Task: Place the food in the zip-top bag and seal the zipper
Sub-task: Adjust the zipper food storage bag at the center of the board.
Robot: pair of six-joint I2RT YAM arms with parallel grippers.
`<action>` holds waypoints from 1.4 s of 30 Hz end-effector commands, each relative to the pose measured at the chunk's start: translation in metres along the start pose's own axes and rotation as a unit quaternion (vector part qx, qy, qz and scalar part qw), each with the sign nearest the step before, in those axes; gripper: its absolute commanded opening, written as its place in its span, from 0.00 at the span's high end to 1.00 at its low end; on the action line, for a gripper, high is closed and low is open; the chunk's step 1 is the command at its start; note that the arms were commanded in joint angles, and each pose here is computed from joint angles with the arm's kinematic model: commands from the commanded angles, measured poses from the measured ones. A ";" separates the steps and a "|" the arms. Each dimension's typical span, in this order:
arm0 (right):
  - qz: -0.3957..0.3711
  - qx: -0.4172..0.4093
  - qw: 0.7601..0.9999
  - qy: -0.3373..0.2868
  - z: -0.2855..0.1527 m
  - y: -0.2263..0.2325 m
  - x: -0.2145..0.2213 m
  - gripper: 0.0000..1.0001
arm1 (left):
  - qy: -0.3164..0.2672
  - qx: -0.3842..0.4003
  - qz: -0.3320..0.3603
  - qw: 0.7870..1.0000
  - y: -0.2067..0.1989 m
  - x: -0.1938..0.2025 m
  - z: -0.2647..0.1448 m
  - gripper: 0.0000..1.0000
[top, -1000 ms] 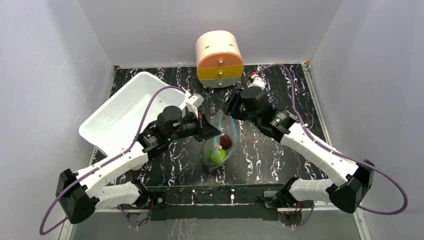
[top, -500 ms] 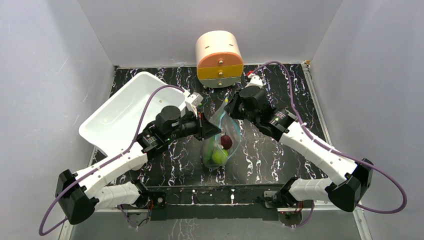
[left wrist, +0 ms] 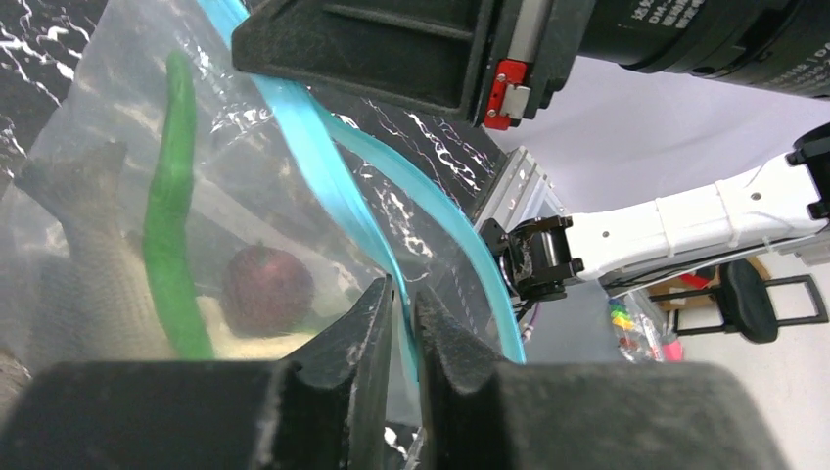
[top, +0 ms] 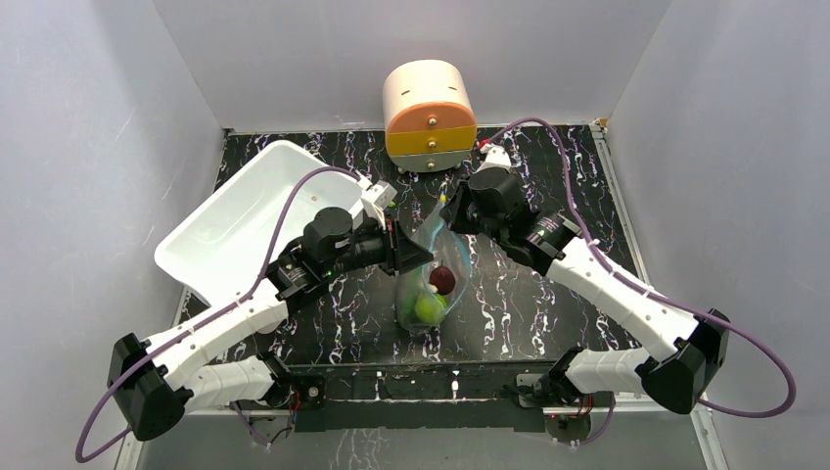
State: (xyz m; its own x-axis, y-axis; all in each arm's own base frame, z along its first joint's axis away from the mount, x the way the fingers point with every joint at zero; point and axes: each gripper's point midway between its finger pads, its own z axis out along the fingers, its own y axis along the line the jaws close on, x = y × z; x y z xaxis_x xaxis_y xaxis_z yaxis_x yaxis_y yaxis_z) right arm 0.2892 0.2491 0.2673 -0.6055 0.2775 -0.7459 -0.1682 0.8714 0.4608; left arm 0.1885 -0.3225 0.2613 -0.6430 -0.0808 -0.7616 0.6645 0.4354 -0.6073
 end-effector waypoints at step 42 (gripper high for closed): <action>-0.364 -0.500 0.786 0.014 -0.150 0.104 0.039 1.00 | 0.020 0.094 0.352 0.931 -0.049 -0.008 -0.089 0.47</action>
State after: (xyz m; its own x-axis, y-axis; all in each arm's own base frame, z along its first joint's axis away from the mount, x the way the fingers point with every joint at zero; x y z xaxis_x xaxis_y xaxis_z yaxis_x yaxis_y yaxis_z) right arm 0.1433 0.2842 0.3244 -0.2061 -0.2722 -0.9399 -0.9749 0.1399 0.1732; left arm 0.1267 -0.2554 0.3022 -0.0999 0.2323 -0.9675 0.9694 0.2419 -0.0420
